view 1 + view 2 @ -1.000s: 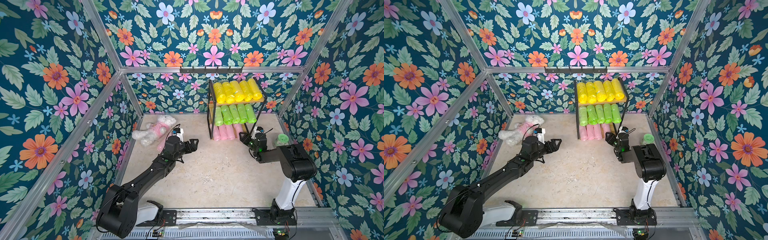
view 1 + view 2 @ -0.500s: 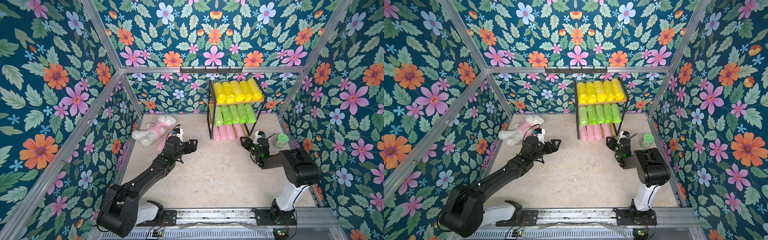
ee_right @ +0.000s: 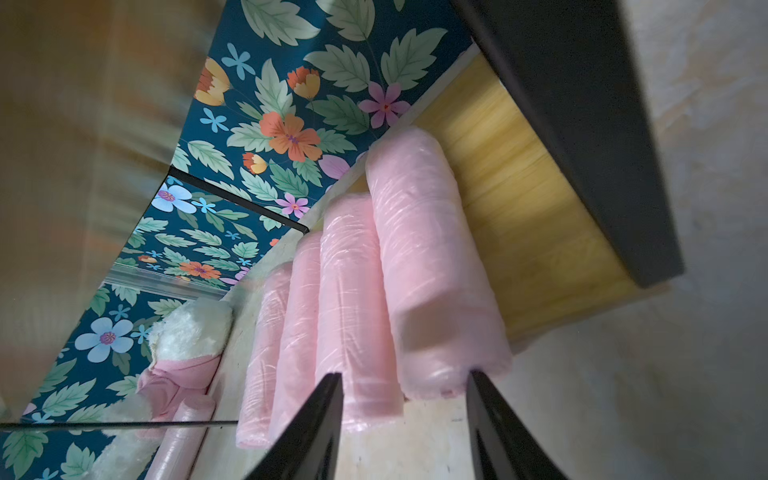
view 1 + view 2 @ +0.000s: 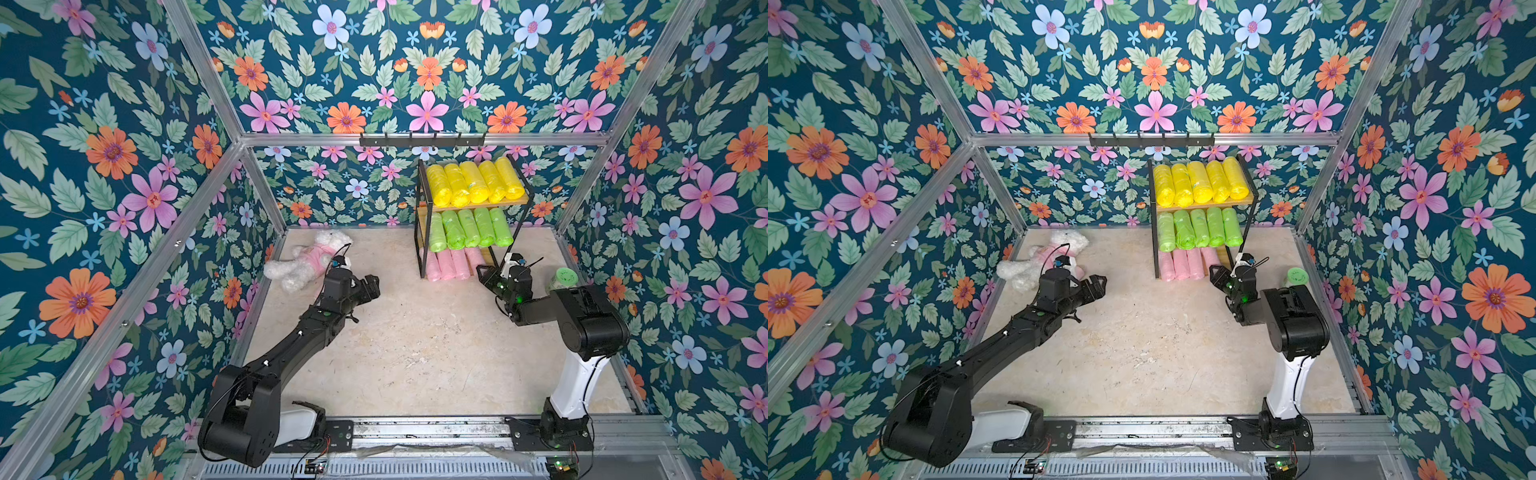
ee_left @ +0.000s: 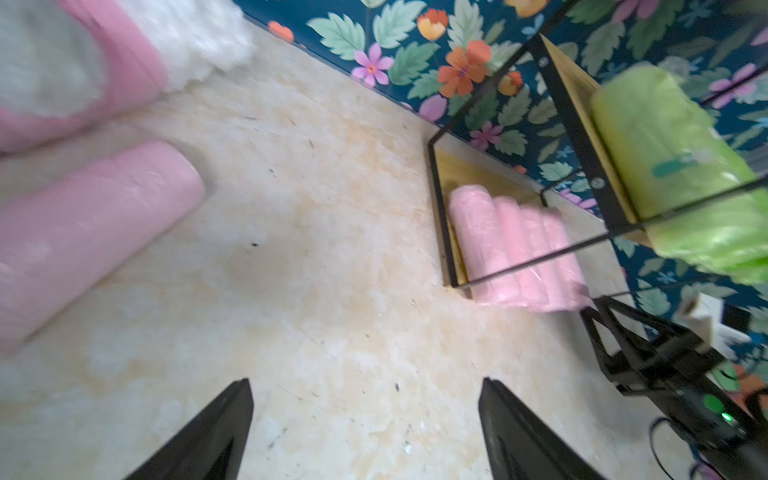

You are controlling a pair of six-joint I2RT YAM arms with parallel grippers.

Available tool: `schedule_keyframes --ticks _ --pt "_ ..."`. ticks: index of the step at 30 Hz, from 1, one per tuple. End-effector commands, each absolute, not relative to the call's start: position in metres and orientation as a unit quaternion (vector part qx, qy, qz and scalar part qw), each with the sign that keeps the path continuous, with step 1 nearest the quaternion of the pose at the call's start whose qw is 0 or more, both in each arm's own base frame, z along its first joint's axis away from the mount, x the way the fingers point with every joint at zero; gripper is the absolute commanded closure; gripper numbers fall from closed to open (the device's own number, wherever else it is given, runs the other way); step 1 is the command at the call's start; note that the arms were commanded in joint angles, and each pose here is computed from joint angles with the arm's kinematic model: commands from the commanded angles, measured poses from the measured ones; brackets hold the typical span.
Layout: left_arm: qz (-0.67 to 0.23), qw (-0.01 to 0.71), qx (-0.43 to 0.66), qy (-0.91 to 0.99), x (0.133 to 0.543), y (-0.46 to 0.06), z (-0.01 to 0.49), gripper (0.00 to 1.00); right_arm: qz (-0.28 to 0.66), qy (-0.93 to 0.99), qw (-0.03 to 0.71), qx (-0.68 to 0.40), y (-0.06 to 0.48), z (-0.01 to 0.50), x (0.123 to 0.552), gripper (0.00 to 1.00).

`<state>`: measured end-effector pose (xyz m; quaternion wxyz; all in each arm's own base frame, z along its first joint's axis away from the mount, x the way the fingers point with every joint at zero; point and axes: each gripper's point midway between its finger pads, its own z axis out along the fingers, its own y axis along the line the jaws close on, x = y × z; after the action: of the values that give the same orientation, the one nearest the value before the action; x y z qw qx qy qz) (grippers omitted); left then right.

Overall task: Sort the rolls of trash bags by color and place them on the shelf
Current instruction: Place the roll of trash bags on the shelf, then pick up the roll of trash bags from the center of the board.

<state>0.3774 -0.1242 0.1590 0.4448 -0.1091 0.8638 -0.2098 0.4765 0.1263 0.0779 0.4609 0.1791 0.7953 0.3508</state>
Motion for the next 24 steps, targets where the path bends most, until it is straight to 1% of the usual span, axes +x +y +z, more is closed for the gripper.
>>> schedule_keyframes --ticks 1,4,6,11,16,19,24 --pt "-0.125 0.449 -0.109 0.878 0.384 -0.093 0.154 0.09 0.349 0.792 0.473 0.165 0.127 0.088 0.472 0.39" --pt "-0.063 0.435 -0.094 0.893 0.39 -0.075 0.146 0.08 0.342 0.788 0.485 0.165 0.121 0.095 0.459 0.3" --pt "-0.024 0.415 -0.075 0.906 0.394 -0.066 0.138 0.08 0.337 0.789 0.489 0.16 0.118 0.099 0.452 0.28" --pt "0.062 0.363 -0.025 0.929 0.404 -0.046 0.121 0.08 0.337 0.781 0.503 0.152 0.115 0.112 0.434 0.26" --pt "0.141 0.322 0.015 0.936 0.416 -0.027 0.108 0.08 0.349 0.774 0.507 0.15 0.116 0.118 0.43 0.26" --pt "0.171 0.29 0.033 0.941 0.423 -0.018 0.093 0.07 0.352 0.775 0.504 0.147 0.118 0.115 0.43 0.26" --pt "0.187 0.235 0.056 0.952 0.43 -0.012 0.062 0.07 0.352 0.776 0.503 0.146 0.117 0.113 0.427 0.26"
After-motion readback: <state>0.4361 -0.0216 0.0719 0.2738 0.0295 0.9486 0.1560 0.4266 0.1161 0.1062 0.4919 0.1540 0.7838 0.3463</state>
